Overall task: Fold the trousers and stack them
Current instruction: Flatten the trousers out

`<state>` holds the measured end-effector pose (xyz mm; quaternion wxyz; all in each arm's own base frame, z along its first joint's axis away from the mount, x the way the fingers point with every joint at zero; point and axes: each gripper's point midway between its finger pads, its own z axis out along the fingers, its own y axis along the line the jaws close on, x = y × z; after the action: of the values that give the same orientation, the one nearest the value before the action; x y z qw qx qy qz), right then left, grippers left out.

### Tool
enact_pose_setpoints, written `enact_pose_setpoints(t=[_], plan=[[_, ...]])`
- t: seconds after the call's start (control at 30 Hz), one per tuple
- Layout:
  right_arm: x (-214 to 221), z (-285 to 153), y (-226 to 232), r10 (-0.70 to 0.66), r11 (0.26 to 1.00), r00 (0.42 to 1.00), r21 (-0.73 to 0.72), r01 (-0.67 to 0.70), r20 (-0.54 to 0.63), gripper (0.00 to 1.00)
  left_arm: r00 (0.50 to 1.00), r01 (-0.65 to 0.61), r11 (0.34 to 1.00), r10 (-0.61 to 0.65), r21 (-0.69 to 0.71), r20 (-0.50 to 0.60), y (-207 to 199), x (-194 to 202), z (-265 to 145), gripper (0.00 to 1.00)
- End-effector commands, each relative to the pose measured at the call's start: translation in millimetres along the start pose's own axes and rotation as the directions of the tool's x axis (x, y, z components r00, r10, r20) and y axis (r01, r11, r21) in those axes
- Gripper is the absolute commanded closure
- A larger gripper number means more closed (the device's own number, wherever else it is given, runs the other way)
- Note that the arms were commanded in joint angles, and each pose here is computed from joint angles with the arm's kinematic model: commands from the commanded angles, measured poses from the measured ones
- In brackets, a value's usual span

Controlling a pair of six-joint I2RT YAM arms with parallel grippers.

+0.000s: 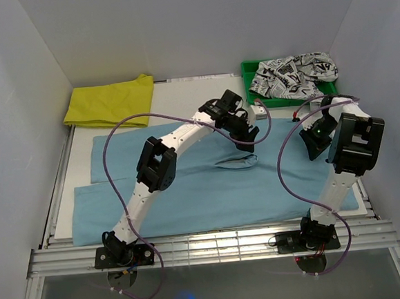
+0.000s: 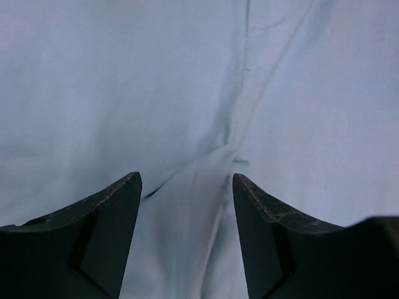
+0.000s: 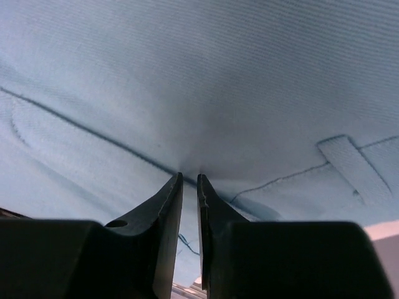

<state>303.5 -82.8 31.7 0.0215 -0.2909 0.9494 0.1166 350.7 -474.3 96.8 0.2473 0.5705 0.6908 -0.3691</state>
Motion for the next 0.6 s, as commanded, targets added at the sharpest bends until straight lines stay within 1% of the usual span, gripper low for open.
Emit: enact_pose_setpoints(t=[0.0,0.07,0.1,0.17,0.27,0.4,0.47,0.5,0.57], plan=[[-9,-2,-8,0.063,0.998,0.998,0.018,-0.064,0.021,0.79,1.000,-0.013,0.997,0.012,0.071,0.025,-41,-22,10,0.29],[-8,3,-10,0.067,0.998,0.998,0.021,-0.067,0.013,0.79,1.000,-0.006,0.998,0.006,0.058,-0.001,-45,-14,24,0.29],[-5,7,-11,0.077,0.997,0.997,0.020,-0.077,0.000,0.79,1.000,0.012,1.000,-0.011,0.016,-0.021,-41,-10,27,0.29],[-3,10,-11,0.085,0.996,0.996,0.019,-0.084,-0.007,0.79,0.999,0.023,0.999,-0.024,-0.023,-0.048,-37,2,36,0.29],[-1,14,-11,0.093,0.995,0.996,0.023,-0.093,-0.014,0.79,0.996,0.036,0.994,-0.044,-0.101,-0.079,-24,13,37,0.29],[2,20,-11,0.107,0.994,0.994,0.024,-0.106,-0.026,0.80,0.992,0.006,0.977,-0.032,-0.213,-0.118,-7,24,37,0.28],[5,23,-12,0.123,0.992,0.992,0.031,-0.122,-0.036,0.80,0.992,-0.026,0.961,-0.008,-0.275,-0.122,4,23,37,0.28],[7,25,-16,0.126,0.991,0.991,0.051,-0.124,-0.044,0.82,0.992,-0.038,0.956,0.000,-0.290,-0.130,7,26,37,0.29],[15,30,-16,0.131,0.990,0.989,0.062,-0.126,-0.070,0.85,0.987,-0.068,0.942,0.016,-0.330,-0.157,14,28,33,0.44]])
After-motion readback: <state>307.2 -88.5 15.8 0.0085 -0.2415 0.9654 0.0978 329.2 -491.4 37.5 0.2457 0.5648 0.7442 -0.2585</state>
